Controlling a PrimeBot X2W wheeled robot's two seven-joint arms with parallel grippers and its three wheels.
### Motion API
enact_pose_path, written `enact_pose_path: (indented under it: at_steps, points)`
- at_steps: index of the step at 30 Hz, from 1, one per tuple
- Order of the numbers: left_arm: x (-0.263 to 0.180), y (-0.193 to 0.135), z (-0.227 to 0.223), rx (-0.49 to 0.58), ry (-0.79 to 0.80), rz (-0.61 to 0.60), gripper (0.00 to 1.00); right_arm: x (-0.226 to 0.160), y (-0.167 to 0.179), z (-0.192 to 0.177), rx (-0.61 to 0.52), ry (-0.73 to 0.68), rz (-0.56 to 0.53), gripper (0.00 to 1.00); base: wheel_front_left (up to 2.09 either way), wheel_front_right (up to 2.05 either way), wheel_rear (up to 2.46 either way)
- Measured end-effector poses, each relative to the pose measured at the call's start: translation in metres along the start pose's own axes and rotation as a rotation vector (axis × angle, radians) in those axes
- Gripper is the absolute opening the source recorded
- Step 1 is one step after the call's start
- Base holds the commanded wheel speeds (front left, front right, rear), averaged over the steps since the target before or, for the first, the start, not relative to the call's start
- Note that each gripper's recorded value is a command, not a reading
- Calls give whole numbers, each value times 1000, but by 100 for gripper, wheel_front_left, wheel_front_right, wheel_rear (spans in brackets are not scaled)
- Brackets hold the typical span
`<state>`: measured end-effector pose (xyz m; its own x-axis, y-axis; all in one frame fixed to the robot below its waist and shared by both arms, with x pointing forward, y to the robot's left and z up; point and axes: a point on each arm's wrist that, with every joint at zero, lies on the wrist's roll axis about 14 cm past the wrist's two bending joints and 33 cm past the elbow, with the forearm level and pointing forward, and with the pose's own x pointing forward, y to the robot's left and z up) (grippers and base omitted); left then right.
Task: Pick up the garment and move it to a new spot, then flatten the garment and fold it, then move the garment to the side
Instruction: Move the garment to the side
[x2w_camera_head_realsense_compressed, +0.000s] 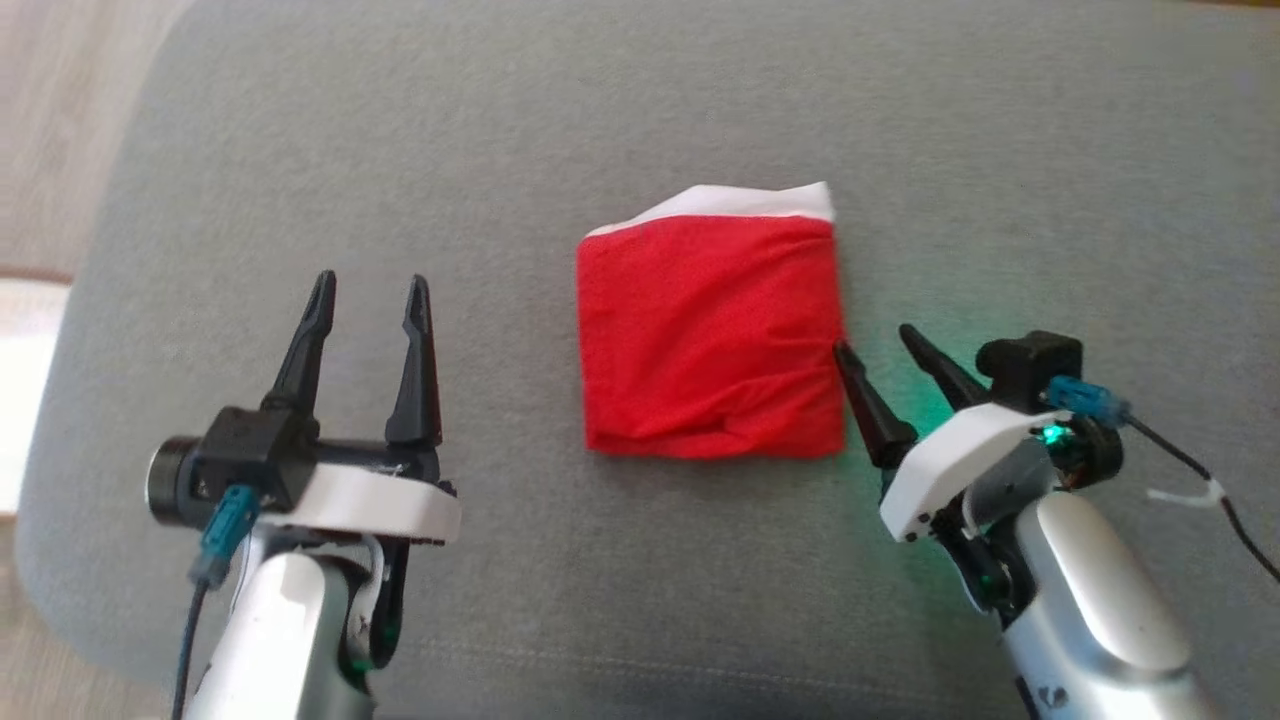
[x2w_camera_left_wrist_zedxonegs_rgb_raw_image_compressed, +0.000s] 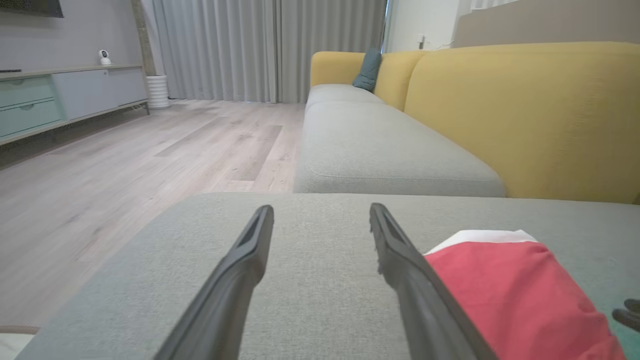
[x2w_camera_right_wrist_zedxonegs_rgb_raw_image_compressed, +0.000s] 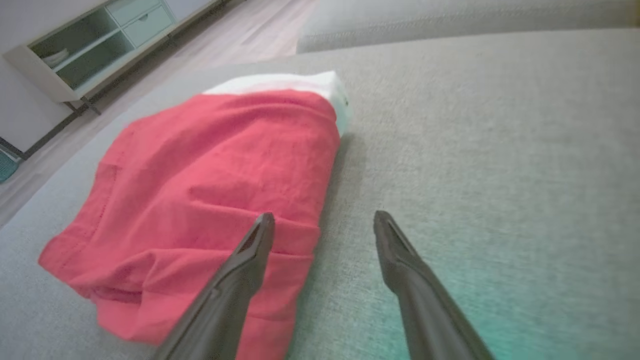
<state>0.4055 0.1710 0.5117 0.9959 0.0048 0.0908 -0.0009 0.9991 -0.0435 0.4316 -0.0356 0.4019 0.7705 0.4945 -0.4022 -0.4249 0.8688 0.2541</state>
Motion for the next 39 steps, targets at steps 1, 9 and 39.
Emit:
enact_pose_path:
  at_steps: [1, 9, 39]
  points:
    - [-1, 3, 0, 0, 1, 11, 100, 5, 2, -7, 5, 28, 9, 100, 0, 0, 0]
    - [-5, 13, 3, 16, -10, 39, 100, 27, 5, -26, 20, 129, 26, 0, 0, 0, 0]
    - [32, -132, -9, -62, -27, -396, 100, -120, -126, -21, -77, 99, -344, 0, 0, 0, 0]
